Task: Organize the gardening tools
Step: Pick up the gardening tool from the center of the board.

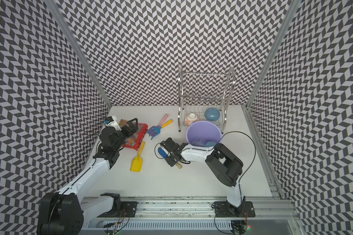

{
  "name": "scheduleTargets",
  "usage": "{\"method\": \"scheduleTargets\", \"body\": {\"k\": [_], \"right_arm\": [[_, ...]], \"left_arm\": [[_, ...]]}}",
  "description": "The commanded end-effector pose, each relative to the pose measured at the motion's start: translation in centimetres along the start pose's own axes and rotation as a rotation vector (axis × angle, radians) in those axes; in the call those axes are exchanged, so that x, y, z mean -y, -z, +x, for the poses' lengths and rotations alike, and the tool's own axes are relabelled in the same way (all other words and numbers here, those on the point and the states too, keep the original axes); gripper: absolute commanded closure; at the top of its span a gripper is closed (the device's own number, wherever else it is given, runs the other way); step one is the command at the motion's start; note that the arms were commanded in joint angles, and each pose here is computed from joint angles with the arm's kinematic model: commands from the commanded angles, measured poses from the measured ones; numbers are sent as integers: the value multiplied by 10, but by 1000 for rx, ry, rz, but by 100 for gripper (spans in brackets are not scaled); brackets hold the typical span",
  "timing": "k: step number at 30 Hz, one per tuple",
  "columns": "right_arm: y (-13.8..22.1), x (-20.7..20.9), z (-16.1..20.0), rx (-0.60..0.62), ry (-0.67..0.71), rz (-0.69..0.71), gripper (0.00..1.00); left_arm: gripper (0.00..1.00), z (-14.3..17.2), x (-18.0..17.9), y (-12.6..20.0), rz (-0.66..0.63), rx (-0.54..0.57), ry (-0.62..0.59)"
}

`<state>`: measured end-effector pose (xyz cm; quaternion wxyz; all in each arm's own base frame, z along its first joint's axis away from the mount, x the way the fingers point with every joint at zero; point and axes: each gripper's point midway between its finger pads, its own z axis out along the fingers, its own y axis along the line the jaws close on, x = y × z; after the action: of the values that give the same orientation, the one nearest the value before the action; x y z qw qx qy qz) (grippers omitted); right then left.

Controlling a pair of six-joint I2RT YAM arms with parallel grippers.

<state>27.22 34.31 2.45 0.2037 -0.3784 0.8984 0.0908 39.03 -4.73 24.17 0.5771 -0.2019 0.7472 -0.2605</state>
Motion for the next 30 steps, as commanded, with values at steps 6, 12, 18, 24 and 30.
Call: {"method": "scheduleTargets", "body": {"k": [6, 12, 18, 24, 30], "right_arm": [[67, 12, -56, 332, -51, 93, 100], [135, 25, -86, 629, -115, 121, 100], [177, 41, -97, 800, -152, 198, 100], [218, 58, -96, 950, -194, 273, 100], [245, 68, -91, 1042, -213, 320, 100]], "left_arm": [[0, -9, 25, 0, 86, -25, -12], [0, 3, 66, -6, 233, -145, -43], [1, 15, 127, 1, 398, -252, -123], [14, 31, 179, 16, 566, -341, -181], [22, 54, 219, 28, 672, -427, -257]]}}
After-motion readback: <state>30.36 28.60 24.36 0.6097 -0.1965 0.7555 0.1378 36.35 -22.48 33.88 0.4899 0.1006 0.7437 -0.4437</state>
